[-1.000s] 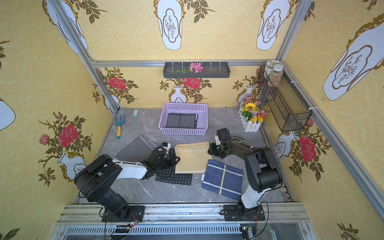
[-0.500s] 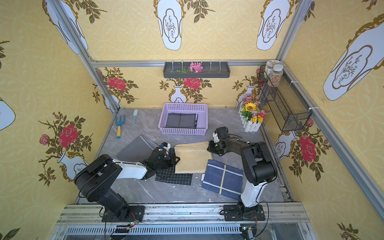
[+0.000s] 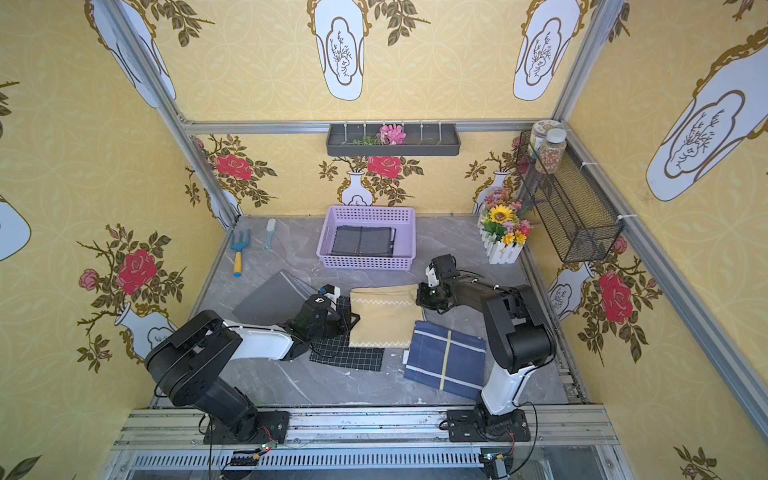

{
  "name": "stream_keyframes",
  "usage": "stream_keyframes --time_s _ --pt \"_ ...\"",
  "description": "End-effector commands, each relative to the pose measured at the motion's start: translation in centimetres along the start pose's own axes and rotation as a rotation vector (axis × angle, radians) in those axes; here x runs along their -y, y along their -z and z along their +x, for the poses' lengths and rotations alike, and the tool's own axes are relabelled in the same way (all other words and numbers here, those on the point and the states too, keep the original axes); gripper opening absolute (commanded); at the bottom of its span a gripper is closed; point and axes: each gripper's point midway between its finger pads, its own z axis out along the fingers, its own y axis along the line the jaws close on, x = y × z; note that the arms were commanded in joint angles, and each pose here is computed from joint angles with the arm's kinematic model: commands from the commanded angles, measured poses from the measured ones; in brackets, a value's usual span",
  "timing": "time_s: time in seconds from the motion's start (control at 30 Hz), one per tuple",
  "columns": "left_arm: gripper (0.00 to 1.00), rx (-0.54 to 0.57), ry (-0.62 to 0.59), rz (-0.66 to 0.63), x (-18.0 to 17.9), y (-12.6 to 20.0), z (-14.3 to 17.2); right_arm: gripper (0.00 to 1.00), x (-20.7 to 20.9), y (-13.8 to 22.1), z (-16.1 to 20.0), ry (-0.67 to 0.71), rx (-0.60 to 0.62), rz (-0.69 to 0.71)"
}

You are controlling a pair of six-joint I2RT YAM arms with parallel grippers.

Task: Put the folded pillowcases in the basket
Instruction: Pick up the pillowcase from the center of the board.

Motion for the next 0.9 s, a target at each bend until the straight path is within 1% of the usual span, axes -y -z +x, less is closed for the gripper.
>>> stream_keyframes --time_s 0.0,0.3,0.37,0.4,0.67,0.87 --pt "0.0 0.044 0.0 -0.001 0.2 0.4 -0.8 0.0 -0.5 1.2 -0.4 0.017 0.038 -0.003" --pt "0.0 0.123 -0.042 -0.016 1.9 2.1 -3.4 0.0 -2.8 6.0 -2.9 0.082 0.215 -0.036" --pt "0.0 0.149 -0.046 -0.015 2.5 2.7 -4.2 0.0 -3.4 7.4 -3.4 0.098 0.261 -0.048" --pt "0.0 0.161 -0.073 -0.015 2.8 3.1 -4.5 0.0 -3.7 8.0 -3.6 0.105 0.283 -0.053" --pt "0.0 0.279 -0.153 -0.024 5.3 6.5 -7.8 0.0 -6.6 12.8 -5.2 0.166 0.443 -0.12" --pt "0.0 0.334 -0.191 -0.021 6.6 8.3 -9.3 0.0 -8.2 15.4 -6.0 0.207 0.545 -0.148"
